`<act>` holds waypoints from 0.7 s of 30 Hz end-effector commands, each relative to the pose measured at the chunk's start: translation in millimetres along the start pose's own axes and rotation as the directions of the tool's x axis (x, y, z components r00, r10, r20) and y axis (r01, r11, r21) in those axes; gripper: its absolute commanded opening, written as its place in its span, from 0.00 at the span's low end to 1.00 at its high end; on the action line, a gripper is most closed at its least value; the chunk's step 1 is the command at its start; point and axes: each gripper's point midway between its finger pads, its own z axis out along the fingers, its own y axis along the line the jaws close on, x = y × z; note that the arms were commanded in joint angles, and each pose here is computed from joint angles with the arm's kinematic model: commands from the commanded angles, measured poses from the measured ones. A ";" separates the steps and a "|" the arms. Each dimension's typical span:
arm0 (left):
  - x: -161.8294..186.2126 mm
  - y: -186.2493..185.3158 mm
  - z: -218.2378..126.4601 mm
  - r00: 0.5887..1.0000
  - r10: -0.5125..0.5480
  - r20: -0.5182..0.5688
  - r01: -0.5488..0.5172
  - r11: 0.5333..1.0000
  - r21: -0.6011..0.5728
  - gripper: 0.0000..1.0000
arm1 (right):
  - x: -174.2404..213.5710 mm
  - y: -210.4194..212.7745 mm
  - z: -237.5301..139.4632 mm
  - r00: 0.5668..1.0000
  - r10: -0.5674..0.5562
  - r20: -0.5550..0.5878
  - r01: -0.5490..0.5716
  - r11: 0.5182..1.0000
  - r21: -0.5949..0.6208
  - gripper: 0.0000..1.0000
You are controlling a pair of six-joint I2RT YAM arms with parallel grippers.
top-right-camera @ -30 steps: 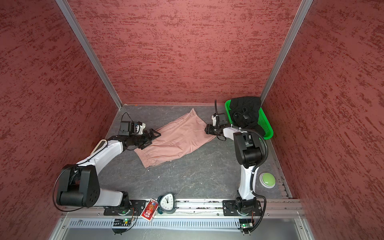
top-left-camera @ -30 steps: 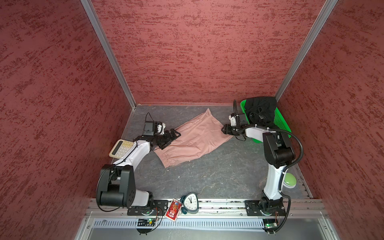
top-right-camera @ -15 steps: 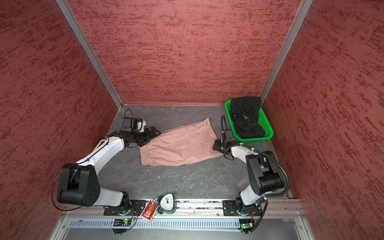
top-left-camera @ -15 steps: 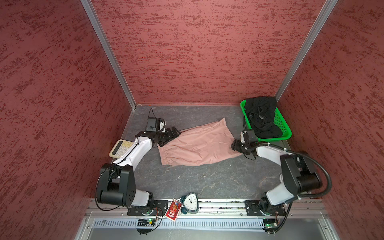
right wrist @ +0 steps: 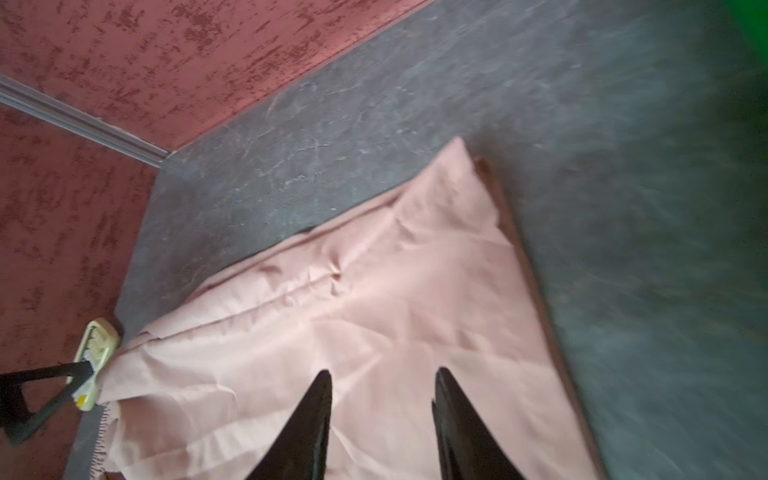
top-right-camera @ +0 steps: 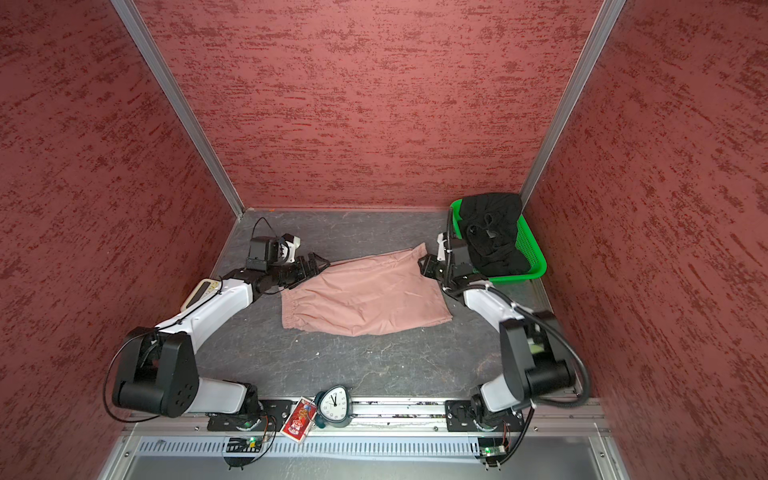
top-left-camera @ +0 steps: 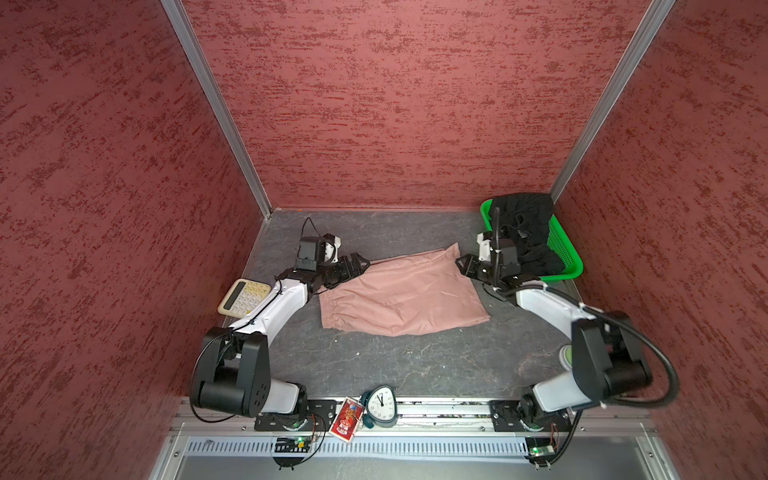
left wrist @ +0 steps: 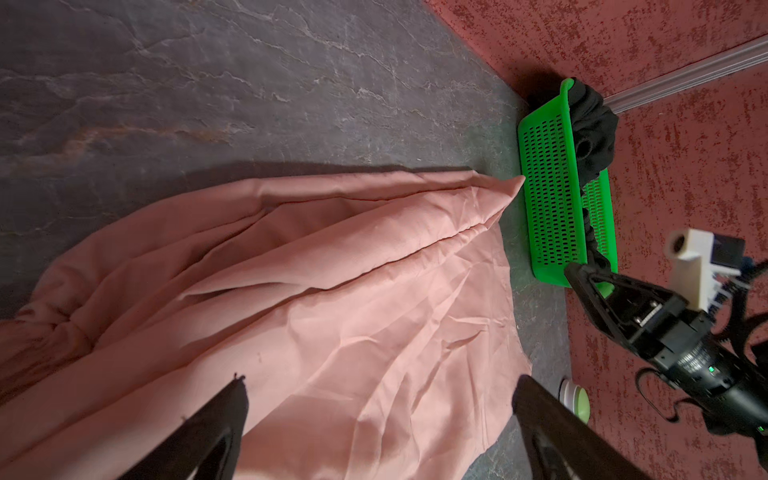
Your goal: Fold and stack the shorts
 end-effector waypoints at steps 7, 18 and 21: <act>-19.3 21.7 8.6 0.991 -0.028 0.130 0.031 0.999 -0.024 0.99 | -5.0 36.5 78.6 0.997 -0.051 -0.049 0.040 0.979 -0.199 0.31; -16.4 93.4 25.8 0.982 -0.123 0.142 0.145 0.977 -0.155 0.99 | -7.8 -18.9 117.1 0.993 0.120 -0.005 -0.120 0.991 -0.060 0.28; -8.7 99.7 37.5 0.984 -0.142 0.105 0.156 0.977 -0.147 0.99 | -5.3 -30.3 120.7 0.987 0.160 -0.011 -0.161 0.986 -0.036 0.42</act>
